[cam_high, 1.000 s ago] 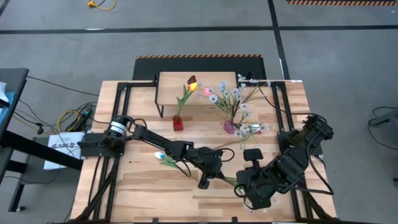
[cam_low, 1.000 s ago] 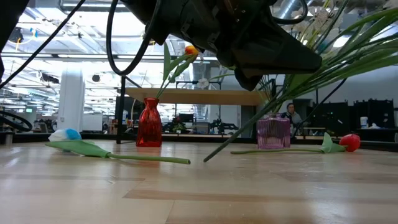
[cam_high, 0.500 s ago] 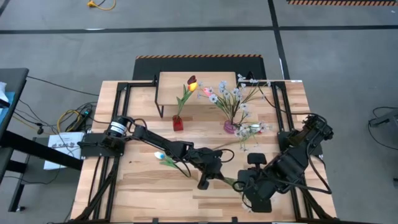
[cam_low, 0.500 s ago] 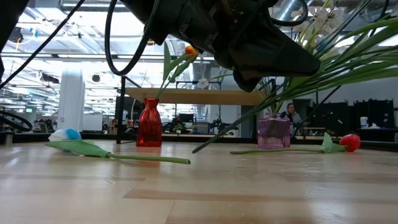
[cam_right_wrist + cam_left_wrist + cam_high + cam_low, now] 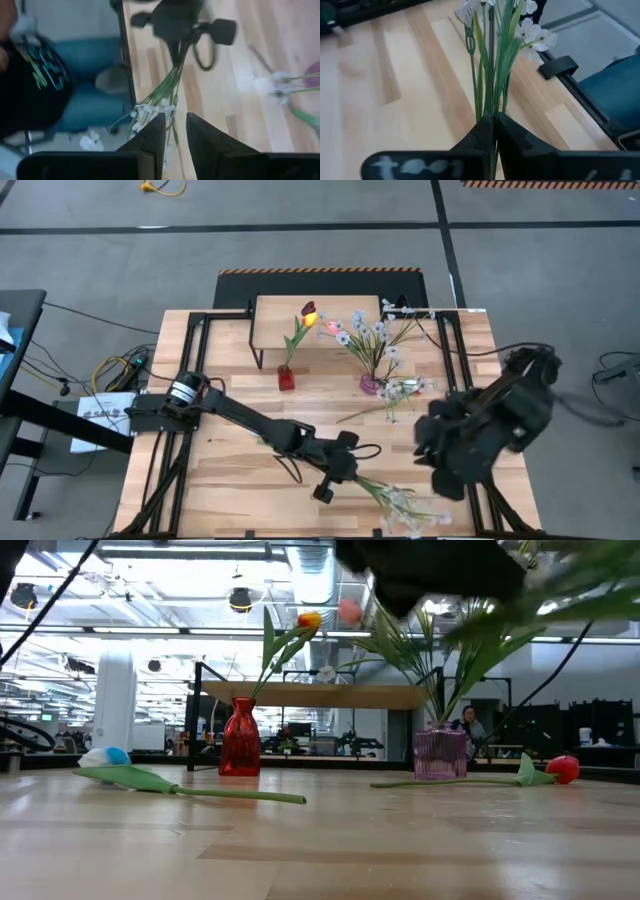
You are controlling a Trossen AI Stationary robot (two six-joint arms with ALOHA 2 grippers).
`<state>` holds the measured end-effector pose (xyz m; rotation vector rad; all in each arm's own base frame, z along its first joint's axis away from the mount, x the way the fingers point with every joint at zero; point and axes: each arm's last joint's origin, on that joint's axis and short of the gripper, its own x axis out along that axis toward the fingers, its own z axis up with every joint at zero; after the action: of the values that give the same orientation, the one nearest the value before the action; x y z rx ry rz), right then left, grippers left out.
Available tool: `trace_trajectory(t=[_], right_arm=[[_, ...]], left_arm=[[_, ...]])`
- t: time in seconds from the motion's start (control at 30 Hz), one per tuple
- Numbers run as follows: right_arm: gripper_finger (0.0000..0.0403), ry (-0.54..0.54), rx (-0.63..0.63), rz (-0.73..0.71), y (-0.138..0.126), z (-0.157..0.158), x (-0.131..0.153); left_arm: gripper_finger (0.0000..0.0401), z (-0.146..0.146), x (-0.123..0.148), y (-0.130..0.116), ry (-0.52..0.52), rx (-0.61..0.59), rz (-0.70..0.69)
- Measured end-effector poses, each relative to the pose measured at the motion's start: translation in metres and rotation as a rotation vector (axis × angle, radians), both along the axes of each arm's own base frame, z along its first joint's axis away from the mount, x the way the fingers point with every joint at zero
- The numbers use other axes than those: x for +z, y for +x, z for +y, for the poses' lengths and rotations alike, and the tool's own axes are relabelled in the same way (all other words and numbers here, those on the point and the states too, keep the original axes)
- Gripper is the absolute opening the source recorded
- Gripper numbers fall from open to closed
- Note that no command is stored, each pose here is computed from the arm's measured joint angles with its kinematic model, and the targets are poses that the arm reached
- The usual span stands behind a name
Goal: Pick and place flowers into a vace then onto a shelf
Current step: Put the white flowers into the red vase
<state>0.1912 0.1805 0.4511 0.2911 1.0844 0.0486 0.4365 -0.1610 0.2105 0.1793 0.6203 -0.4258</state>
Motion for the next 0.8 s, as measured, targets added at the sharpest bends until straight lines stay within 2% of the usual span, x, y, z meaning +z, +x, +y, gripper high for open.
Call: trace_trajectory(t=[0.1, 0.2, 0.4, 0.6, 0.7, 0.8], right_arm=[[0.0061, 0.032, -0.05, -0.058, -0.016, -0.011, 0.012], [0.0059, 0.045, -0.069, -0.108, -0.027, -0.02, 0.021], [0.0058, 0.034, -0.114, -0.204, -0.041, -0.036, 0.033], [0.0058, 0.027, -0.11, -0.22, -0.043, -0.04, 0.035], [0.0058, 0.006, -0.085, -0.221, -0.042, -0.038, 0.034], [0.0058, -0.015, -0.06, -0.222, -0.04, -0.036, 0.033]], left_arm=[[0.0, -0.001, 0.024, -0.009, 0.019, 0.023, -0.019], [0.0, 0.001, 0.061, -0.025, 0.038, 0.069, -0.082], [0.0, 0.005, 0.148, -0.079, 0.031, 0.162, -0.275], [0.0, 0.008, 0.227, -0.145, 0.043, 0.29, -0.585], [0.0, 0.01, 0.25, -0.172, 0.08, 0.378, -0.77], [0.0, 0.018, 0.256, -0.193, 0.118, 0.513, -0.93]])
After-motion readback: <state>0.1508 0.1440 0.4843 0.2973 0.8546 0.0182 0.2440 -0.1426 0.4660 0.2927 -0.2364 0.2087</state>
